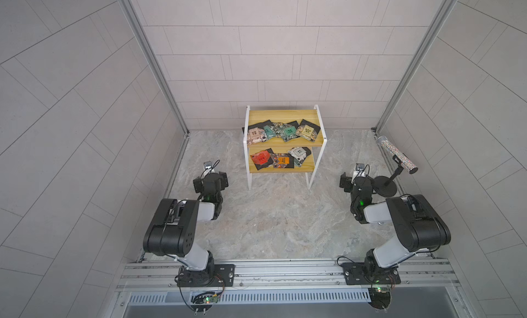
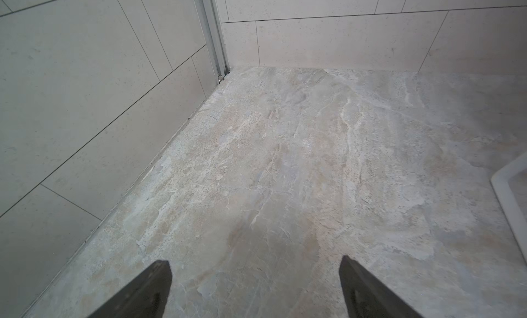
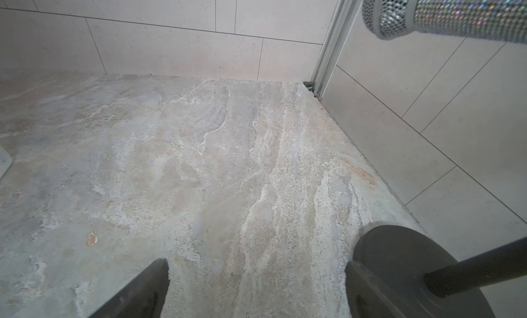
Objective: Remove the tea bags from the shelf
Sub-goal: Pick up the tea bag from the shelf.
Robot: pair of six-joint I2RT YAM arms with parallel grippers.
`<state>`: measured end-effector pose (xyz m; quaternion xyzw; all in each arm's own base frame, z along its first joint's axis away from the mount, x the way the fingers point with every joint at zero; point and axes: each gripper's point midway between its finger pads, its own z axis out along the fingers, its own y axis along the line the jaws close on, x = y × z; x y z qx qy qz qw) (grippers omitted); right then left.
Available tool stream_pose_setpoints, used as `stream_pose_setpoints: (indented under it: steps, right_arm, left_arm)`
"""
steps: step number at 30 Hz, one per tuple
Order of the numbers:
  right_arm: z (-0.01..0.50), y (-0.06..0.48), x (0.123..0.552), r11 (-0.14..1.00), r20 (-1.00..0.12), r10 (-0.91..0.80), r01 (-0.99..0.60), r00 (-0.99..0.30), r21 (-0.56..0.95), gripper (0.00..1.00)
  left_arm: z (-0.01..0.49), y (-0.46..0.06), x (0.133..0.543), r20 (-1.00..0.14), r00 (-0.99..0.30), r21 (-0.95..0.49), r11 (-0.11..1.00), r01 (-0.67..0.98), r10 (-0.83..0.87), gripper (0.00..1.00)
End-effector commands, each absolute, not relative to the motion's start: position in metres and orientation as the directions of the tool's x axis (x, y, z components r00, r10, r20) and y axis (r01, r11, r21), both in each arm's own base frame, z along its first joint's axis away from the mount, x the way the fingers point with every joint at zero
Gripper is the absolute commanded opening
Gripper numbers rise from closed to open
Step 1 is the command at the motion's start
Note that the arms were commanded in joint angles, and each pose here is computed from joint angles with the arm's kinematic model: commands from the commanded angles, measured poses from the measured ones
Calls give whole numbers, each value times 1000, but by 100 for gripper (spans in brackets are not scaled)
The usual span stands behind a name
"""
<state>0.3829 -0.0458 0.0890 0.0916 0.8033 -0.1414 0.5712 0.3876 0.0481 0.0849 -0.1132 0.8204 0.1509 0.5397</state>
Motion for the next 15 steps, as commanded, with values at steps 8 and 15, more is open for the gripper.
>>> stream_pose_setpoints:
  steps: [8,15]
  right_arm:
    - [94,-48,386,942,-948,-2,318,-319,-109,100]
    - [94,-47,386,943,-947,-2,315,-320,-108,100]
  left_arm:
    - [90,48,386,-928,-370,115,927,-357,-28,100]
    - [90,50,386,-930,-365,111,923,-367,-34,100]
